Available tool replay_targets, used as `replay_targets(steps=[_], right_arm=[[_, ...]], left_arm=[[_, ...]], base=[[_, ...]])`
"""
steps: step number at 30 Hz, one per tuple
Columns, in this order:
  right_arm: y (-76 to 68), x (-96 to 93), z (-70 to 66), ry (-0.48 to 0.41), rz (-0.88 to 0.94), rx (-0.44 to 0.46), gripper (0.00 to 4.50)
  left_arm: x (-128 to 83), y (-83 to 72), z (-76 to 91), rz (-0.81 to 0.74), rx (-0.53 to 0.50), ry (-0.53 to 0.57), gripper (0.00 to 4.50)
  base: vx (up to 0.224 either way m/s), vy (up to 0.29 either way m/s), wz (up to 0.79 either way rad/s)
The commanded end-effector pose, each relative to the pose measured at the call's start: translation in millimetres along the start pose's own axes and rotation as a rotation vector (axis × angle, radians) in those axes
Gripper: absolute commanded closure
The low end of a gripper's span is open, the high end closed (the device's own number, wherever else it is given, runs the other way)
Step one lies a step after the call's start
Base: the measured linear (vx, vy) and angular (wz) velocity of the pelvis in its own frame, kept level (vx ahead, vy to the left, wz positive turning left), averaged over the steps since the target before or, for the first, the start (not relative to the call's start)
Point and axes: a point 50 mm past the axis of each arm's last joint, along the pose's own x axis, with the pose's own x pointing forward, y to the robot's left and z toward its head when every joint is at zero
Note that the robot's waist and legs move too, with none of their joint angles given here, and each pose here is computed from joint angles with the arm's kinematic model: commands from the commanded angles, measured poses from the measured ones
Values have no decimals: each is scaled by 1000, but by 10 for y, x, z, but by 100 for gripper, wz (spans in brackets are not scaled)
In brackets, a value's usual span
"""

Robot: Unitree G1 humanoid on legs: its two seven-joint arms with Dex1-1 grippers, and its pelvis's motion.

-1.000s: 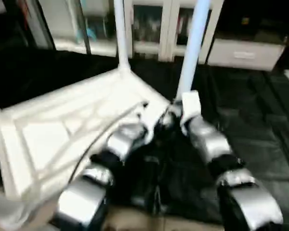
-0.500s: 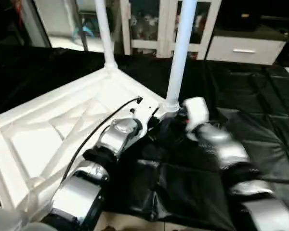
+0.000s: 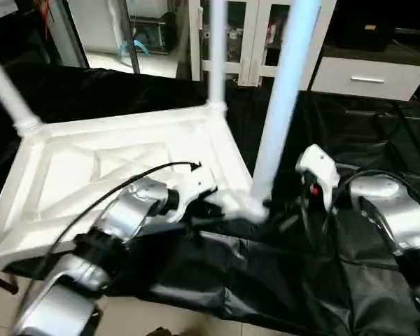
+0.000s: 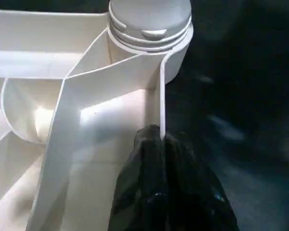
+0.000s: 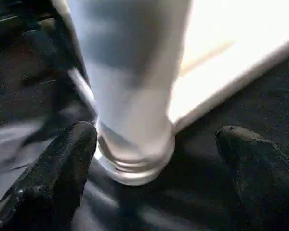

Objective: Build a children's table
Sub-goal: Rotate leg to tighten

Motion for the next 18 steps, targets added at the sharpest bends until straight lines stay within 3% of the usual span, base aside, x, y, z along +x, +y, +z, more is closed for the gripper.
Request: replay_targets(steps=[1,4,11,18], right_arm=[[67,13,28,7,68,-10,17],[141,50,0,41,136,-26,17],[98,175,3,55,120,-44,17],[66,205,67,30,125,-28,80]], left_arm=[[86,-114,-62,-92,-2,48,450],[76,-112,-47,-75,-2,59,450],[78,-146,-27,-80,-2,60,450],[76,-158,-6,-81,-8,58,450]], base=[[0,0,0],[0,0,0],[0,0,0],[0,0,0]])
